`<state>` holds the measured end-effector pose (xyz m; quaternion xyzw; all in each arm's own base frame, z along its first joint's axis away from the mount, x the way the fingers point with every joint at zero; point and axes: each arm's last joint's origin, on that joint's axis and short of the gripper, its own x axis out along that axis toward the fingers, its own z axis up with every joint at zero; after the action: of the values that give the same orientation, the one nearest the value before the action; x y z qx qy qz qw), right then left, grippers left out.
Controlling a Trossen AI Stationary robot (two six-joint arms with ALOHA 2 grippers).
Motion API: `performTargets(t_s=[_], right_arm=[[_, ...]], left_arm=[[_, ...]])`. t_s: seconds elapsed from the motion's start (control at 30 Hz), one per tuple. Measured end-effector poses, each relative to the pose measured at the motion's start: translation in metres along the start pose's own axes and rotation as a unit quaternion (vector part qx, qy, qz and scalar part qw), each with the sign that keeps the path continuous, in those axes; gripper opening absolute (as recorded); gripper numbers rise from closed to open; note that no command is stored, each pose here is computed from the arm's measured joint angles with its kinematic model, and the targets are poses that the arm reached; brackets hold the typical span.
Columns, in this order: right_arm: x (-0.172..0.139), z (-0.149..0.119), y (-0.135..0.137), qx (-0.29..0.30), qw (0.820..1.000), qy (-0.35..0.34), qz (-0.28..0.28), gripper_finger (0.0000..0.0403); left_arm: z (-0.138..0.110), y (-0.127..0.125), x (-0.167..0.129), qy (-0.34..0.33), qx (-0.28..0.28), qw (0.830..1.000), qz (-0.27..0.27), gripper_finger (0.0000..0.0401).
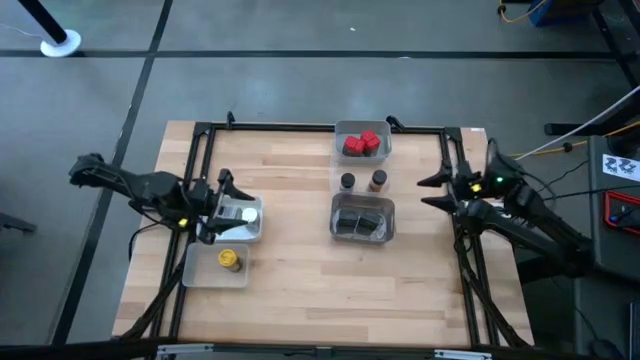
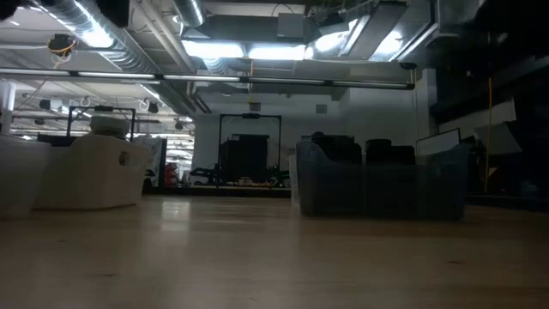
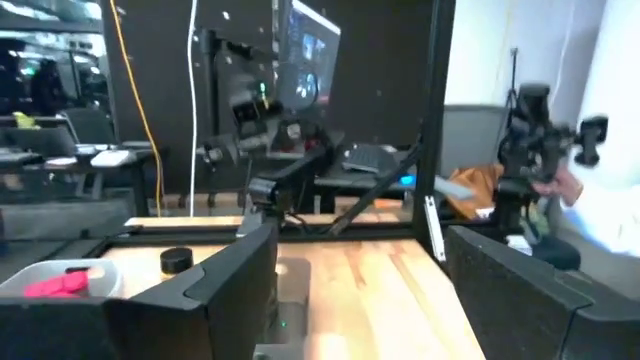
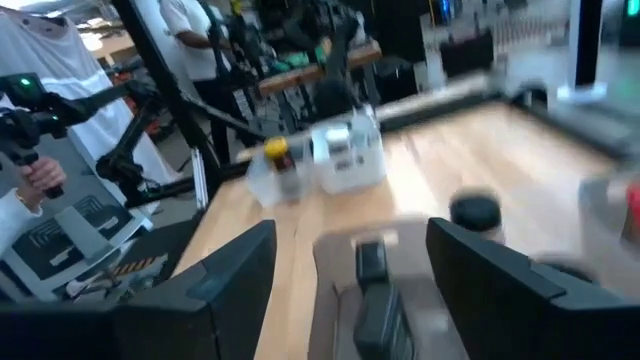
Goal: Sort spices by type
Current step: Return to Home Position
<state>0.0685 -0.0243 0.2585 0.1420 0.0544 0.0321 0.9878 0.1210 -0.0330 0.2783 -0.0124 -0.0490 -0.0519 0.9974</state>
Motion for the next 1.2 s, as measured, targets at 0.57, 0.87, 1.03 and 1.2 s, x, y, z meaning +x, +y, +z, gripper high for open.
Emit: performTargets(t_s=[0.57, 0.87, 1.03, 1.2], right_arm=[[0.024, -0.059, -0.029, 0.051, 0.998, 0.027, 0.038, 0.0260], [0.028, -0.079, -0.027, 0.058, 0.998, 0.017, 0.030, 0.0260], [0.032, -0.076, -0.019, 0.028, 0.998, -0.009, 0.050, 0.0260], [0.034, -0.077, -0.010, -0.022, 0.997, -0.015, 0.067, 0.0260]], left_arm=[[-0.057, 0.016, -0.045, -0.085, -0.027, 0.995, 0.038, 0.0276], [-0.091, 0.016, -0.038, -0.041, -0.042, 0.997, 0.039, 0.0276], [-0.092, 0.016, -0.038, -0.037, -0.038, 0.998, 0.040, 0.0276], [-0.102, 0.016, -0.038, 0.016, -0.013, 0.999, 0.042, 0.0276]])
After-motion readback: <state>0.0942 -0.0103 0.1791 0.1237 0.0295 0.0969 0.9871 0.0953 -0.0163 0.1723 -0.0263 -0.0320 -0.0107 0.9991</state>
